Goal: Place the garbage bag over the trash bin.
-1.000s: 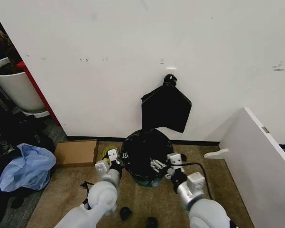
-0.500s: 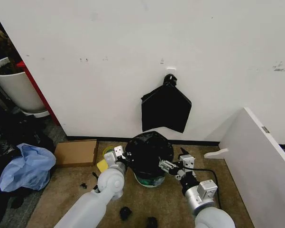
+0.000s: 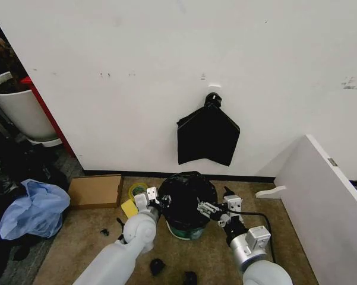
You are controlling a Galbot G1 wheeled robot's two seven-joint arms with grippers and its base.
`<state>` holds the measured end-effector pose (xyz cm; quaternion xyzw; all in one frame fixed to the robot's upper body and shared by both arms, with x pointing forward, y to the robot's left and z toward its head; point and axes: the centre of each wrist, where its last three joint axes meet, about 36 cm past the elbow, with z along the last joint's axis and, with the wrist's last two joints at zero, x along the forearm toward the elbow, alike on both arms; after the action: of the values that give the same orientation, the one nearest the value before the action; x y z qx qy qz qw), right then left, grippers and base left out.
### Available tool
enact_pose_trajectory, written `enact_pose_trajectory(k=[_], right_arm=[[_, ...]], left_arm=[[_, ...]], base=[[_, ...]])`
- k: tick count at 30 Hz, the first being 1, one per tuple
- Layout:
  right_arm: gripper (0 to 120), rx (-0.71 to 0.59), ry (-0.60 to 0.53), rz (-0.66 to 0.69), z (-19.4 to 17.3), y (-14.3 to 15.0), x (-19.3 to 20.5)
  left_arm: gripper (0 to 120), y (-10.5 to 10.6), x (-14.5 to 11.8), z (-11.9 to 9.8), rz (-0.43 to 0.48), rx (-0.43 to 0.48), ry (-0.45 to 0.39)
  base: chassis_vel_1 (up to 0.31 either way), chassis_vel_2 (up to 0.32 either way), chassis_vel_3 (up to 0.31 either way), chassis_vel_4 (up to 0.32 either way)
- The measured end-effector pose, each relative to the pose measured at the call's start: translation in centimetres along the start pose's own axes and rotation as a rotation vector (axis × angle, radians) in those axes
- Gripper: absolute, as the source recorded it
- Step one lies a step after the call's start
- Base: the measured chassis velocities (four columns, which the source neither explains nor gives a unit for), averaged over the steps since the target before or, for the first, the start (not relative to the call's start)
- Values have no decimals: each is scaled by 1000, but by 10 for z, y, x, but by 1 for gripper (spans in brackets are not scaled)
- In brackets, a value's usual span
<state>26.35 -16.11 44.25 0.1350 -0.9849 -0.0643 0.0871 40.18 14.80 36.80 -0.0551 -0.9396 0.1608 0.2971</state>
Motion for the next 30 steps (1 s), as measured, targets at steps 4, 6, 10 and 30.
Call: enact_pose_trajectory(k=[4,6,10,30], right_arm=[[100,-7,-1,-5,1,1,-1],[100,-12,-5,-5,1,2,-2],[100,-22,-27,4,2,3,-1],[100,41,-293,224,62,-71,40]], left_arm=[[80,1,11,-4,27,-15,-48],[86,1,16,-5,41,-28,-74],[98,3,25,-3,67,-71,-162],[100,39,140,76,34,-376,-728]], base=[[0,0,0,0],[0,0,0,0],[0,0,0,0],[0,0,0,0]])
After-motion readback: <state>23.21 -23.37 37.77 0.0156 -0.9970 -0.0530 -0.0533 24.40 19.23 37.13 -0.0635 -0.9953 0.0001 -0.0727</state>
